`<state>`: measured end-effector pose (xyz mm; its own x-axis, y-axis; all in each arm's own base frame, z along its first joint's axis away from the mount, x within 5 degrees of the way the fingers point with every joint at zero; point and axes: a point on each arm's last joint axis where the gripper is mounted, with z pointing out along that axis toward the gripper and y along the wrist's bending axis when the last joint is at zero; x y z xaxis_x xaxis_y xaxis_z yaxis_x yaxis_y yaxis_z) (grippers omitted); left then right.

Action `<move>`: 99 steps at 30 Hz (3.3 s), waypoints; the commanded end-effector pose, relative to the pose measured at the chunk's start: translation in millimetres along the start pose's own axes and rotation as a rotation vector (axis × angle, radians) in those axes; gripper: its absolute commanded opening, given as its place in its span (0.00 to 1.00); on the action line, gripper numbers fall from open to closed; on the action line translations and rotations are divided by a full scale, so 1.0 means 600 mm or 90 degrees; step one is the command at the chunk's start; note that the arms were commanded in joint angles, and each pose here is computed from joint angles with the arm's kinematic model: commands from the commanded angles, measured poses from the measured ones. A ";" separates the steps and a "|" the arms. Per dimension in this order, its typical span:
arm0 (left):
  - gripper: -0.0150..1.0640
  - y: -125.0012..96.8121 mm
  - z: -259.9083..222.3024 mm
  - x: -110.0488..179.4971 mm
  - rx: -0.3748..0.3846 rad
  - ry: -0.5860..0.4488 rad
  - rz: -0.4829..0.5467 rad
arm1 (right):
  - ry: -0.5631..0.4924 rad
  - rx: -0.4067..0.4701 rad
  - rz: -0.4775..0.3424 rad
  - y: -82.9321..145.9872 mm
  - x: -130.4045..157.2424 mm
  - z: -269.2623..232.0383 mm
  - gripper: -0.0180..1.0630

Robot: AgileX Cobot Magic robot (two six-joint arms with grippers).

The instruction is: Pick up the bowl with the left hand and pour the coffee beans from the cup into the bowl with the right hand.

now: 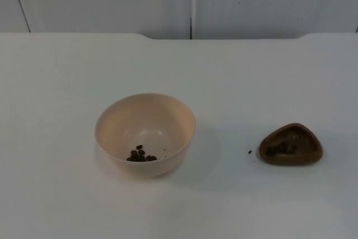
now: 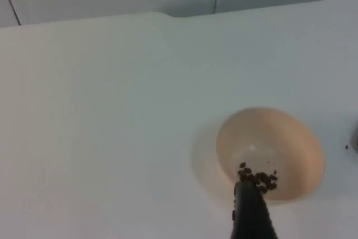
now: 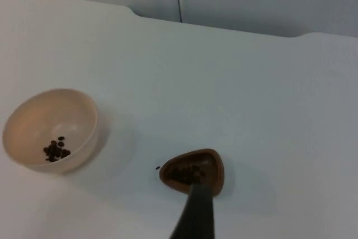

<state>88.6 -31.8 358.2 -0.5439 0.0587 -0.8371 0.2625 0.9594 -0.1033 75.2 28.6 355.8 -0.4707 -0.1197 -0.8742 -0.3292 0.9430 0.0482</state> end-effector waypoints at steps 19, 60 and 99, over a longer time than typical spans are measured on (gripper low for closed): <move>0.46 0.020 -0.109 0.087 0.017 -0.109 0.002 | -0.086 -0.056 -0.044 -0.009 0.119 -0.098 0.66; 0.46 0.032 -0.065 0.203 0.020 -0.047 0.062 | -0.019 -0.073 -0.116 -0.007 0.181 -0.069 0.66; 0.99 0.026 -0.065 0.205 0.044 -0.044 0.096 | -0.019 -0.072 -0.114 -0.007 0.181 -0.068 0.99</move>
<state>-5.2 2.2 275.5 -0.4431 0.1844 -0.8773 0.3841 0.9233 0.0000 -8.1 -1.2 281.7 -0.3742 -0.2714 -0.8868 -0.4991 0.8649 -0.0541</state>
